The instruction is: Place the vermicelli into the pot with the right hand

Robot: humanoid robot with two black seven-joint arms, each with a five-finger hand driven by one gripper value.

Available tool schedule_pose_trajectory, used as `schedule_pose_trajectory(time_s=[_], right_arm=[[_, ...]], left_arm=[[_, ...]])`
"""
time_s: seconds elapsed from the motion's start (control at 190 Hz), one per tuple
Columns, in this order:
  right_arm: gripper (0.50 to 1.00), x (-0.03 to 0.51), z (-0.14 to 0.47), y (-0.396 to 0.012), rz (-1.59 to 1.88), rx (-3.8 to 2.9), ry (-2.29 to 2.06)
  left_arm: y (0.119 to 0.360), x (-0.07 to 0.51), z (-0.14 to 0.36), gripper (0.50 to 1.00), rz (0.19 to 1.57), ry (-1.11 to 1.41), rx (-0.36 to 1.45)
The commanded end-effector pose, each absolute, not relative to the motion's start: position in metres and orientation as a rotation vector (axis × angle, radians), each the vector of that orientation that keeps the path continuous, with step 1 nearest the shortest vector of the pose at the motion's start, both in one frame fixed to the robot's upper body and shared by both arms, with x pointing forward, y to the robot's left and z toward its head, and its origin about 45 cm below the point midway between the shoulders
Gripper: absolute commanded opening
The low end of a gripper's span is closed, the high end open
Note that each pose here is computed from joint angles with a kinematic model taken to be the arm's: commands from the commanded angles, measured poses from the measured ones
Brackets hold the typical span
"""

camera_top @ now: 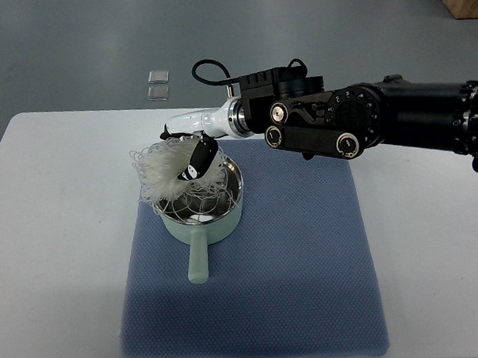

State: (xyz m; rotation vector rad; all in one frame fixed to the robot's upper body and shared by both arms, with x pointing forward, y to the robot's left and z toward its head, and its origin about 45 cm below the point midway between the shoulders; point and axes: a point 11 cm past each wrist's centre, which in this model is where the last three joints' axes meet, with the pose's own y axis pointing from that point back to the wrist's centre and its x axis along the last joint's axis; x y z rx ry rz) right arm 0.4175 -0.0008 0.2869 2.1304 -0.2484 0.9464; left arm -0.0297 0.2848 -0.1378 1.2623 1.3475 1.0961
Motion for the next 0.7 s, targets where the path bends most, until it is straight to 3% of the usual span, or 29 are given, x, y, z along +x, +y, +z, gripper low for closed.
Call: schedule_pose_trajectory(time_s=[0.0,0.074,0.121,0.274,0.479,0.695], right_arm=[[0.748,0.417,0.282,-0.002,0.932,2.134,-0.247],[0.799,0.415,0.28,-0.003,0.921,2.133,-0.232],[0.86,0.415,0.28,-0.003,0.919,2.134,-0.231],[0.928,0.418,0.276,-0.01,0.898,2.132,-0.24],[0.928,0.435,0.293,-0.041,0.872,2.116,-0.314],[0.928,0.462,0.35,-0.076,0.813,2.271,-0.573]], left_arm=[[0.285,-0.03,-0.138,1.0,1.098,1.35,1.26],[0.285,-0.03,-0.138,1.0,1.099,1.35,1.261],[0.285,-0.03,-0.138,1.0,1.099,1.35,1.261],[0.286,-0.03,-0.138,1.0,1.103,1.349,1.262],[0.286,-0.03,-0.138,1.0,1.102,1.349,1.263],[0.286,-0.03,-0.138,1.0,1.101,1.349,1.262]])
